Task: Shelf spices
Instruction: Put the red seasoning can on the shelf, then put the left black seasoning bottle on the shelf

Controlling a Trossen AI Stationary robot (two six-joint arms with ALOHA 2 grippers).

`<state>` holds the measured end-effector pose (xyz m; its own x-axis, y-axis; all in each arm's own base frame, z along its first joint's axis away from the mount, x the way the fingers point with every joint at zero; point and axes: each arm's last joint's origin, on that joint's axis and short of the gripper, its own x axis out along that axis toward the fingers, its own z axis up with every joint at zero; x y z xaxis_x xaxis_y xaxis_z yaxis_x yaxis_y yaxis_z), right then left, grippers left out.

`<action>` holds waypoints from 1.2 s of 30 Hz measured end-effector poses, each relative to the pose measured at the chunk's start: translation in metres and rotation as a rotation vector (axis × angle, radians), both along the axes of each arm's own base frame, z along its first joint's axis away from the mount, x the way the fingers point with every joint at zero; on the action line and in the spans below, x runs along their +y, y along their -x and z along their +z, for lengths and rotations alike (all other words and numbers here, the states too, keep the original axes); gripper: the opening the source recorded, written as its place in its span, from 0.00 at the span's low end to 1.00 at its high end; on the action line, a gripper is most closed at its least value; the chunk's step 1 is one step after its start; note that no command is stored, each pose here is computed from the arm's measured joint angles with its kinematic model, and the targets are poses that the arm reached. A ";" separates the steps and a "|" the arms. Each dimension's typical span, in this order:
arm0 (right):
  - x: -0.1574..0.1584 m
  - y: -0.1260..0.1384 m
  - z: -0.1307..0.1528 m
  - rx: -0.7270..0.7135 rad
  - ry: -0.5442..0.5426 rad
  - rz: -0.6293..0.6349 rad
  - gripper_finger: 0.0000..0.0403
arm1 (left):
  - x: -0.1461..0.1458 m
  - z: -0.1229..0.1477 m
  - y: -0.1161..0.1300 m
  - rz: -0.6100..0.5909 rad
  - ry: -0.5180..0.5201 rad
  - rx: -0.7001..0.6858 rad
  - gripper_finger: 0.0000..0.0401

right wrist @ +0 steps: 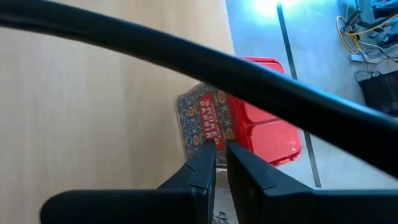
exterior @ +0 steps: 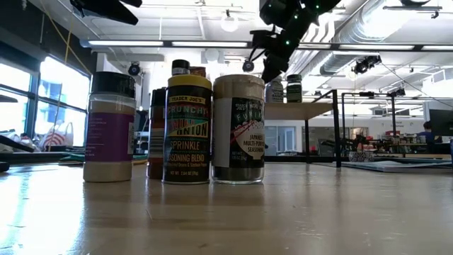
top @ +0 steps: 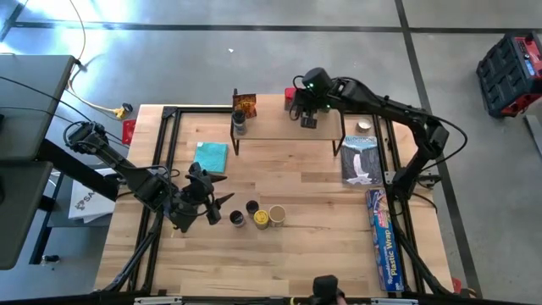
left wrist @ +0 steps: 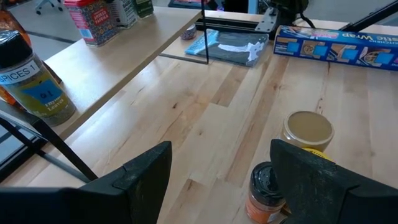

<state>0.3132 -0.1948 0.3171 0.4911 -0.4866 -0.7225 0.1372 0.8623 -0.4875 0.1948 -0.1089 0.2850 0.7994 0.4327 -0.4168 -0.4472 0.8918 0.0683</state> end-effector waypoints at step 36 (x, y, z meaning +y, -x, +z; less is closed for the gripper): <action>0.260 -0.016 -0.013 -0.027 -0.106 0.328 0.00 | -0.028 -0.026 -0.006 -0.011 0.054 0.032 0.66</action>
<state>0.3293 0.0655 0.3037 0.6284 -0.2225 -0.7454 -0.1438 0.9084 -0.3925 0.2012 -0.1368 0.2595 0.7900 0.4006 -0.4642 -0.4359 0.8993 0.0342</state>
